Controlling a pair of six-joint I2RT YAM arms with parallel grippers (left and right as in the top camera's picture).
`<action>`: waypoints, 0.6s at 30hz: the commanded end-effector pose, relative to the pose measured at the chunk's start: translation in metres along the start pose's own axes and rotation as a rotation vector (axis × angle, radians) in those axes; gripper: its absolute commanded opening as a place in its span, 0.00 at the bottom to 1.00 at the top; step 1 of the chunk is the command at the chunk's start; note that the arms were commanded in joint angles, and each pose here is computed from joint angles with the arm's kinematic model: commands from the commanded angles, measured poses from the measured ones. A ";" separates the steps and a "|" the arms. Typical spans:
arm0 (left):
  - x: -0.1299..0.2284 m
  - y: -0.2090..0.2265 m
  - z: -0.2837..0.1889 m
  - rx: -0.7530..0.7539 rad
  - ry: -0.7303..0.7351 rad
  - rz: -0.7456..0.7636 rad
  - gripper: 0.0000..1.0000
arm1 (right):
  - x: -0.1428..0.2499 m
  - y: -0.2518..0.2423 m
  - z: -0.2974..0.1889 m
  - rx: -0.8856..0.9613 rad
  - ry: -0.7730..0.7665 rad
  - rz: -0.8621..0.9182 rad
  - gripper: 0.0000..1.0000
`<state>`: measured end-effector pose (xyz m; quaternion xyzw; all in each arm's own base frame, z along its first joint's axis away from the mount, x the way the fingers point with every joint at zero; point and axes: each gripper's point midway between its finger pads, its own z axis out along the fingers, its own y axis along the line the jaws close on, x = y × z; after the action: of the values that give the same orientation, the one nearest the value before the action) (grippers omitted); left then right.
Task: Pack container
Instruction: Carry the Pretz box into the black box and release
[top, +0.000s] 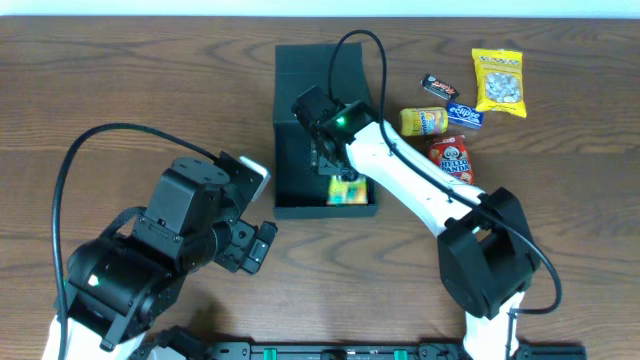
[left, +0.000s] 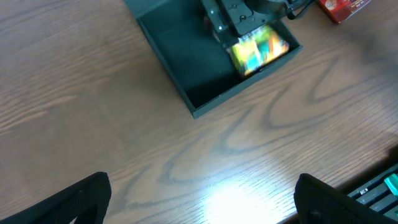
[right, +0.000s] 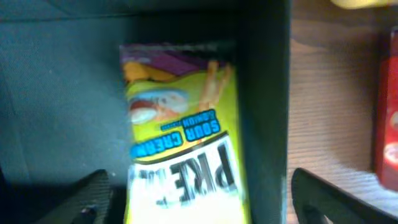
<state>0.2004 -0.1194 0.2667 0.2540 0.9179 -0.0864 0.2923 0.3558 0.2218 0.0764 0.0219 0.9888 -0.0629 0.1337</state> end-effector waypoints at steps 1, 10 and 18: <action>-0.003 0.000 -0.003 0.001 -0.010 -0.010 0.95 | -0.009 -0.004 -0.004 0.009 -0.029 -0.002 0.99; -0.003 0.000 -0.003 0.001 -0.010 -0.010 0.95 | -0.016 0.015 -0.013 -0.087 -0.034 -0.044 0.78; -0.003 0.000 -0.003 0.001 -0.010 -0.010 0.95 | -0.012 0.063 -0.003 -0.294 0.006 -0.131 0.01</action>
<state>0.2004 -0.1194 0.2667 0.2540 0.9179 -0.0864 0.2923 0.3733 0.2731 0.0860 -0.0418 0.9863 0.0554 0.1498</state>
